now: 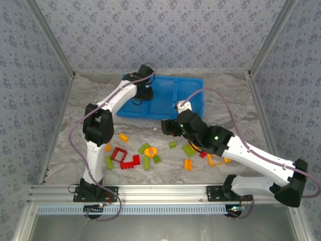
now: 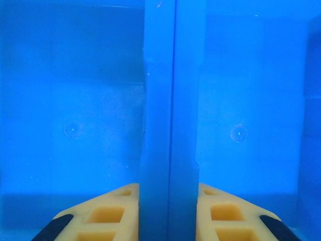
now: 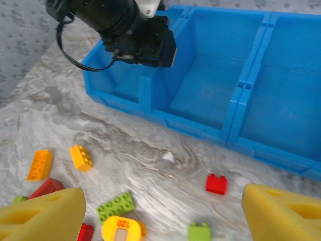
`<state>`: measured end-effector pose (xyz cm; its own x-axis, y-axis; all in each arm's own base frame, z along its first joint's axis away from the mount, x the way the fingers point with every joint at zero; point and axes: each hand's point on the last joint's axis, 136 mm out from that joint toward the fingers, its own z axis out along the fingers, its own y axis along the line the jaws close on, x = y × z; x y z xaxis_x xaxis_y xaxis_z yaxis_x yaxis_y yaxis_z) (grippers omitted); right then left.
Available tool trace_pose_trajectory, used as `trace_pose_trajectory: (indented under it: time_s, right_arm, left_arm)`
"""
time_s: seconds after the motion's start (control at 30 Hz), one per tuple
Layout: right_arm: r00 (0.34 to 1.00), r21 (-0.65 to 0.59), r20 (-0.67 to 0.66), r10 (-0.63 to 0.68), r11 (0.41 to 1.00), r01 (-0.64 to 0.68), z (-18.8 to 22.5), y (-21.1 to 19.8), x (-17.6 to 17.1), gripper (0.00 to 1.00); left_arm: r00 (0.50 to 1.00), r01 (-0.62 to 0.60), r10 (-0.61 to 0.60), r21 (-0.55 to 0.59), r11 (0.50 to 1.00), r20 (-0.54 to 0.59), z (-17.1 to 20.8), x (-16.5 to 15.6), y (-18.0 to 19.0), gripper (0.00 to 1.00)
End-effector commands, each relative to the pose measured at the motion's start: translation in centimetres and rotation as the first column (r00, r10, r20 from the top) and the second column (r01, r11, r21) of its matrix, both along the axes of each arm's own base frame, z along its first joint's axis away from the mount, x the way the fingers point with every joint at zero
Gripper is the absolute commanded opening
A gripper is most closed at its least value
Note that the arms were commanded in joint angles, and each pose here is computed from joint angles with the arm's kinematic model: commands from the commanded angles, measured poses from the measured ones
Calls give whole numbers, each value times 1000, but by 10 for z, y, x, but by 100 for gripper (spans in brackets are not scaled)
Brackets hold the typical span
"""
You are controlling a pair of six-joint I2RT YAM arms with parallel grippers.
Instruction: Sort the legos into containers by color
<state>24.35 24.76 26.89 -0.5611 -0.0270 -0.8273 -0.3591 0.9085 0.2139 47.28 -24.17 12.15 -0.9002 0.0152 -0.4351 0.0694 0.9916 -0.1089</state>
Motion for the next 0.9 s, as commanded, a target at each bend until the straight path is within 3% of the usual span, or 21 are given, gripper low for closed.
trace_pose_trajectory:
  time_s: [0.0, 0.33, 0.87]
  right_arm:
    - [996, -36, -18, -93, 995, 92, -7, -37, -7, 84]
    - [985, -42, -29, -169, 985, 167, -8, -75, -15, 84]
    - [950, -29, -109, -292, 956, 291, -28, -95, -14, 83]
  left_arm:
    - [993, -114, 115, -106, 988, 5, 16, 3, -13, 0]
    - [991, -135, 137, -152, 979, 4, 11, -8, -45, 0]
    - [996, -82, 85, -119, 989, 22, 10, -8, -44, 0]
